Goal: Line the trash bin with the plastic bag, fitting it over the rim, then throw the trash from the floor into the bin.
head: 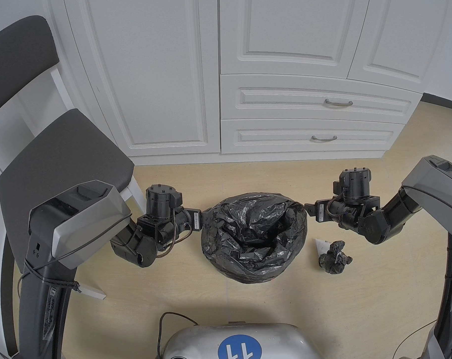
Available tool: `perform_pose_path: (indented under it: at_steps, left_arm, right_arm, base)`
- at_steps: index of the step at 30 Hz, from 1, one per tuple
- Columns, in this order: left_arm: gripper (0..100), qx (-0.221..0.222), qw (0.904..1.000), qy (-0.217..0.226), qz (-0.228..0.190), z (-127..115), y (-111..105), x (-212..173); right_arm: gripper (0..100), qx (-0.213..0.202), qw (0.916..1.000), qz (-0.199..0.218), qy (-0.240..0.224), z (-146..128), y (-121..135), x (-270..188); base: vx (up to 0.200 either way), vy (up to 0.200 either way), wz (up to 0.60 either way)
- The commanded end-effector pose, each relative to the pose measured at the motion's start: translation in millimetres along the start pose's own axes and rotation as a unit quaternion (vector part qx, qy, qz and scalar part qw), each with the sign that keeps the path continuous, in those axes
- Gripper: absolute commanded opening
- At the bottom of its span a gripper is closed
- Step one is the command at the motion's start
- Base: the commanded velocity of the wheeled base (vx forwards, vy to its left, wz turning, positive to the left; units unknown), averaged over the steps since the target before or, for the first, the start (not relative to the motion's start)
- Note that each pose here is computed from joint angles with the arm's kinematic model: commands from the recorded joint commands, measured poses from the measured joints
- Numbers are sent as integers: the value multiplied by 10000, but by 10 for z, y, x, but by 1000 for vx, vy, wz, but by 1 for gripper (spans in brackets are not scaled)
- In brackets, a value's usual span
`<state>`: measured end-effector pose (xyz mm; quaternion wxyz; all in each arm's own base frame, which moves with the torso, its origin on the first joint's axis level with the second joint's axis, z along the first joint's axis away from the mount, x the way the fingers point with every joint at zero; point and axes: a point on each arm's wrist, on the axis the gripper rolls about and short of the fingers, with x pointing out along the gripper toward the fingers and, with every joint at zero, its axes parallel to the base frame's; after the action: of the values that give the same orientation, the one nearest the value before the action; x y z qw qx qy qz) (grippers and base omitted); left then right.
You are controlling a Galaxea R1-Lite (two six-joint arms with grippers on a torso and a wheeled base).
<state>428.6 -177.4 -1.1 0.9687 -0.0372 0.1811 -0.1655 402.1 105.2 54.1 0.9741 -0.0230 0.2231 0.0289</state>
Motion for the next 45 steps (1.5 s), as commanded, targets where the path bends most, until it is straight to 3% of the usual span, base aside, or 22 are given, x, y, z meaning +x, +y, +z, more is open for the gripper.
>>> perform_pose_path:
  at_steps: [1, 13, 21, 31, 40, 45]
  left_arm:
    - [100, -26, 9999, 87, 85, -80, 81, 37]
    - [100, -59, 9995, 217, 206, -207, 193, 81]
    - [100, -41, 9999, 22, 163, 14, 147, -32]
    - [100, 30, 10000, -39, -14, 102, -20, -145]
    - [100, 71, 9999, 117, -78, -45, -78, -71]
    - [100, 15, 9998, 196, 79, -166, 72, 62]
  right_arm:
    - [100, 17, 10000, -8, -53, 39, -14, -26]
    - [100, 33, 10000, 28, -31, 30, -59, -10]
    - [100, 36, 10000, 44, -30, 40, -69, -39]
    - [100, -86, 9999, 5, 85, 16, -107, -34]
    - [100, -110, 9999, 3, 115, -4, -102, -30]
    - [100, -173, 9995, 52, 270, -120, -44, 38]
  base:
    - [0, 0, 0]
    - [0, 0, 0]
    - [0, 0, 0]
    - [0, 0, 0]
    - [0, 0, 0]
    - [0, 0, 0]
